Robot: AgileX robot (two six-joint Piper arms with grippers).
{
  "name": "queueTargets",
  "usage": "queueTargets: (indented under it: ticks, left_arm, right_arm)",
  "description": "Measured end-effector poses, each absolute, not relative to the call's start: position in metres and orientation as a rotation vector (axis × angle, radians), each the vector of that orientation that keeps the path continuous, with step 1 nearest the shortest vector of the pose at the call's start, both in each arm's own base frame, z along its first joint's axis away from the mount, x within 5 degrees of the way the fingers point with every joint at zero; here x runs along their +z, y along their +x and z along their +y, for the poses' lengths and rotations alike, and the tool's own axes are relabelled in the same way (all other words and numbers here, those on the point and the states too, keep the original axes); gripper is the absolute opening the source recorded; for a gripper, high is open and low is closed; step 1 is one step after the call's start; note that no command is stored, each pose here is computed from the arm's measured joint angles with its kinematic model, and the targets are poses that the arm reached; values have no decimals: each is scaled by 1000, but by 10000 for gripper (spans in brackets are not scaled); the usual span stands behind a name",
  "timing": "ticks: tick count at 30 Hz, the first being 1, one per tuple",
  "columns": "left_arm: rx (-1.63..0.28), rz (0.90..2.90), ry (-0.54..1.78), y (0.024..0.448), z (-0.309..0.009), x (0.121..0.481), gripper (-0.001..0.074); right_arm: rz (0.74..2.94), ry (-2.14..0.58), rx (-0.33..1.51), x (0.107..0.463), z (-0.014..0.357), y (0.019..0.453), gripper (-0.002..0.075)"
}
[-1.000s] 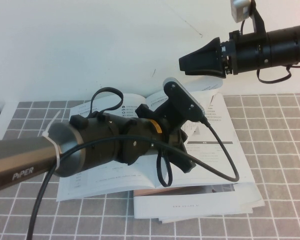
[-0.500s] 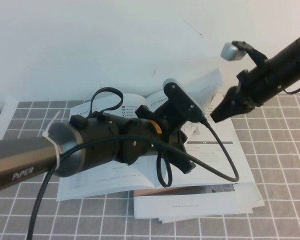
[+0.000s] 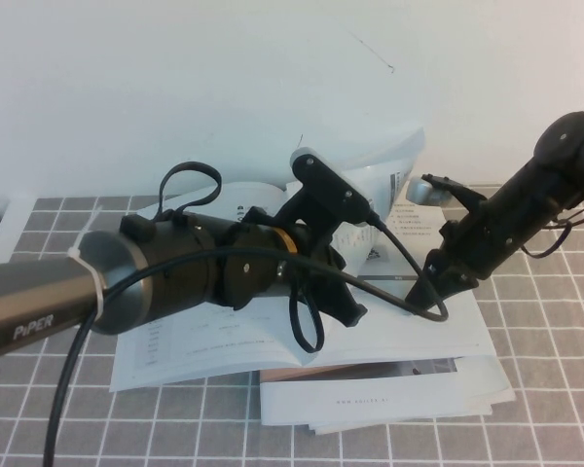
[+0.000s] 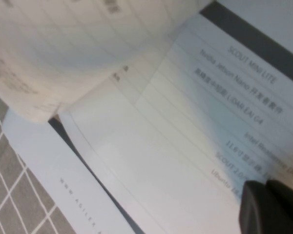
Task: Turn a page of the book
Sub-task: Open the closed book
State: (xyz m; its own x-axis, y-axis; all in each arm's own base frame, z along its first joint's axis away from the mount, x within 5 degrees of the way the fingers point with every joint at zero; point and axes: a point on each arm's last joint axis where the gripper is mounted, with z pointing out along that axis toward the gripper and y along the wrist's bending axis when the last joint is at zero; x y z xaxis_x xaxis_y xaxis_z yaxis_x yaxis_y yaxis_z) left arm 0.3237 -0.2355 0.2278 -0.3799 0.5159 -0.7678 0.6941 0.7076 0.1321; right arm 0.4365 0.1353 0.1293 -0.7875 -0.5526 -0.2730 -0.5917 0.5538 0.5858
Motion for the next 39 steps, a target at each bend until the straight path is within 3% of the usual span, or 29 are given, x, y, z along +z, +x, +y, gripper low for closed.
queueTargets:
  ticks: [15,22,30,39]
  left_arm:
    - [-258,2251,814,330,-210,221,-4]
    - [-185,2322,726,327,-199,228,-4]
    - [31,2484,598,323,-179,224,-4]
    - [50,2591,535,317,-174,220,-4]
  right_arm:
    - [2746,-1004,1037,126,135,436,-1]
    - [2750,-1011,1027,126,134,436,-1]
    - [2752,-1015,1022,125,134,436,-1]
    - [2750,-1018,1021,125,134,436,-1]
